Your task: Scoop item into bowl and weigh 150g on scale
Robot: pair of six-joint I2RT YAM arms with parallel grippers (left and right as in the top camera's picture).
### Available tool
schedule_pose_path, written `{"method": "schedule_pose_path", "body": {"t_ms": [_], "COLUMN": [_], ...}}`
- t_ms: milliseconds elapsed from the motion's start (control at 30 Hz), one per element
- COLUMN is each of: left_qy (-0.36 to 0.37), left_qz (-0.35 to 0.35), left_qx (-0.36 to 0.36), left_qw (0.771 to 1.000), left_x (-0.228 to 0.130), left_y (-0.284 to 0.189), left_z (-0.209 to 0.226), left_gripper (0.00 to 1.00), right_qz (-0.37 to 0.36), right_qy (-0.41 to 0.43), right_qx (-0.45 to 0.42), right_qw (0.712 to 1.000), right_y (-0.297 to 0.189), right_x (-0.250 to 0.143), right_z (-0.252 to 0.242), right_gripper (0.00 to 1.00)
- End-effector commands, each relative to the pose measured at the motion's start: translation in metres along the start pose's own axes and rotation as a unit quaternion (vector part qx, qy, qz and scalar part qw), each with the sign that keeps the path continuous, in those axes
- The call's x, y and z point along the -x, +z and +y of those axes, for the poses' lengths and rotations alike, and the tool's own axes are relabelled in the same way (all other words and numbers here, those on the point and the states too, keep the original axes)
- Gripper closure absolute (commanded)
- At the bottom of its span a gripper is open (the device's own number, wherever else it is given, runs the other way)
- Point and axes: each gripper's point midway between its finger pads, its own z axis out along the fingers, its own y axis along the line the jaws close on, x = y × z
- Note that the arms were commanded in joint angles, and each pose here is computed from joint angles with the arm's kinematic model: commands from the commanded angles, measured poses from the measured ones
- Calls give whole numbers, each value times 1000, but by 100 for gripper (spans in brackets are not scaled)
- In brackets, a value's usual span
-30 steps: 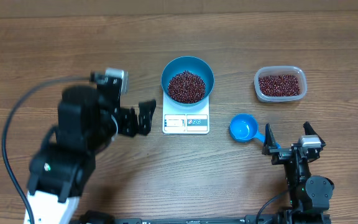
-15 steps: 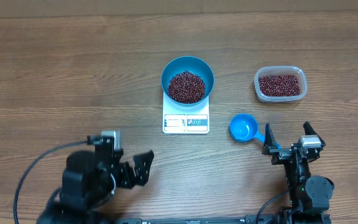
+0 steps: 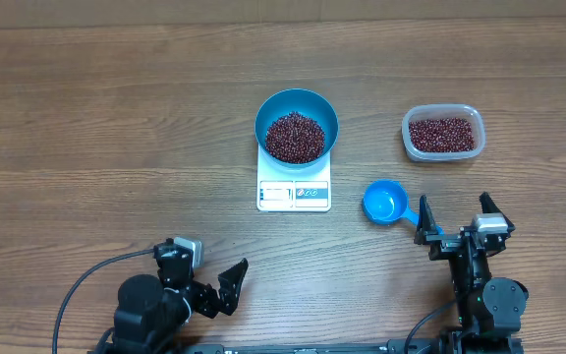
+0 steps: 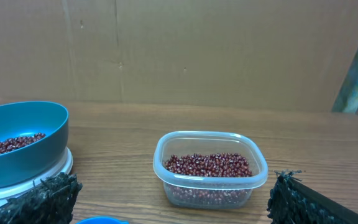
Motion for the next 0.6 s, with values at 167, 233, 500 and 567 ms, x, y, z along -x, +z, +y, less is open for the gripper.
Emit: {"method": "schedule_pose_path", "body": {"t_ms": [167, 233, 500, 567], "left_qy": [93, 97, 63, 63], "left_qz": [-16, -25, -116, -126], "left_qx": [-4, 9, 81, 88], "left_qw": [996, 995, 988, 986], "left_x": [-11, -7, 30, 34], "left_y": [11, 11, 11, 10], "left_z": [5, 8, 29, 31], "left_gripper": [0, 1, 0, 0], "right_qz": [-1, -1, -1, -1], "right_qy": [3, 3, 3, 3], "right_qx": [2, 2, 2, 2], "right_qw": [1000, 1000, 1000, 1000], "right_y": [0, 0, 0, 0], "right_x": [-2, -2, -2, -2], "right_z": [1, 1, 1, 1], "right_gripper": [0, 0, 0, 0]}}
